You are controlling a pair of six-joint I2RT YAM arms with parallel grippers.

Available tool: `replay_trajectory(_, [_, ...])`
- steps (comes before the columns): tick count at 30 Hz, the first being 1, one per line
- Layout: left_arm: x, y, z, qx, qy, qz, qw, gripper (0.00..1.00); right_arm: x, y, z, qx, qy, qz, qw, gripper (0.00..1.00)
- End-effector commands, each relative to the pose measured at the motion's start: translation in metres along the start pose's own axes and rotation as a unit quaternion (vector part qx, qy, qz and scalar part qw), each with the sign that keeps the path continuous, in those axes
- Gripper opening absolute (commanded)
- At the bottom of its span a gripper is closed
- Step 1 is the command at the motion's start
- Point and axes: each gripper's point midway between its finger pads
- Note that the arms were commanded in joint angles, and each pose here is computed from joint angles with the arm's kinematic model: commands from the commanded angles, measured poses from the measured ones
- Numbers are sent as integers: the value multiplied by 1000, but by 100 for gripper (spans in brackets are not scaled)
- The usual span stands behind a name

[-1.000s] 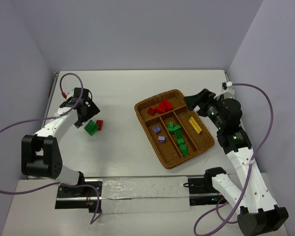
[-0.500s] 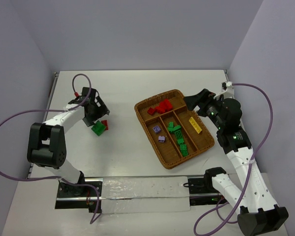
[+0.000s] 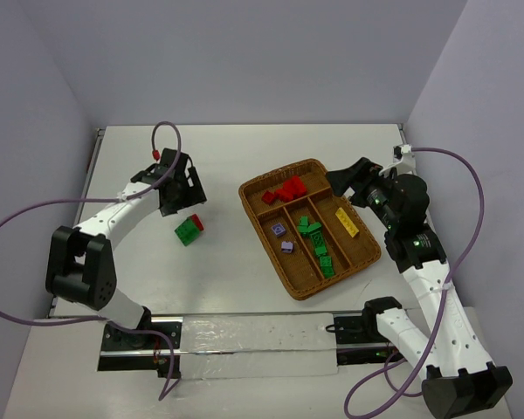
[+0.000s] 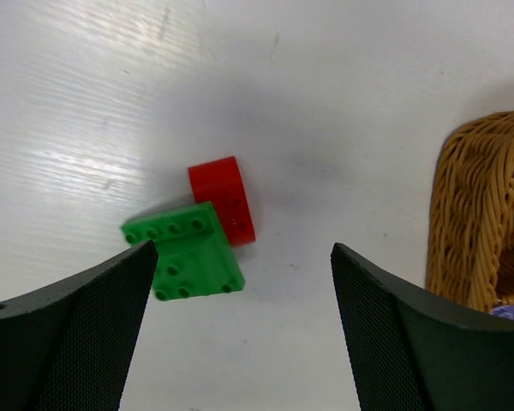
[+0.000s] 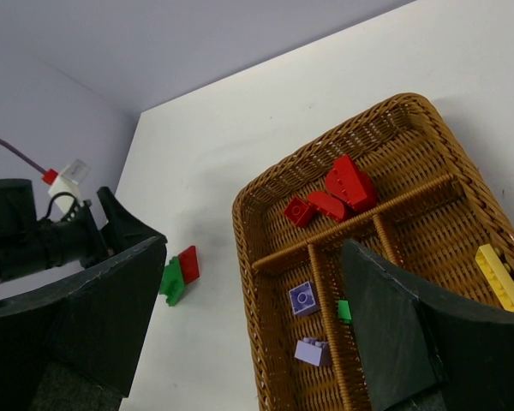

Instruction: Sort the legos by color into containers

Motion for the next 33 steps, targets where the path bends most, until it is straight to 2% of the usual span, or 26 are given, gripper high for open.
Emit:
replay_trajectory(1, [-21,-23,24,60,-66,-43,995,89,1,-11,10,-4,-18,-18,1000,90])
replay_trajectory(4, [-16,-17,33,59,-83,-37,994,90,2,-10,11,-4,-21,-14,1000,90])
replay_trajectory(10, [-16,18,36,106,-56,26,992,96,-3,-13,9,-15,-13,-17,1000,90])
replay_trajectory(14, [-24,22,40,123,-46,27,991,91,-1,-11,11,-7,-20,-17,1000,90])
replay_trajectory(18, [-12,39,38,134,-39,69,988,87,2,-6,13,-3,-27,-9,1000,89])
replay_trajectory(28, [9,58,50,152,-111,92,978,85,0,-7,11,-6,-18,-12,1000,89])
replay_trajectory(33, [13,54,59,142,-144,77,976,84,3,-3,11,-2,-21,-6,1000,89])
Point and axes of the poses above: each gripper's point midway between its finger pads, its own x axis out along the fingers, its own z axis along the line the jaws close on, y = z × x, and after that the axes turned 6 degrees about -x, right-handed
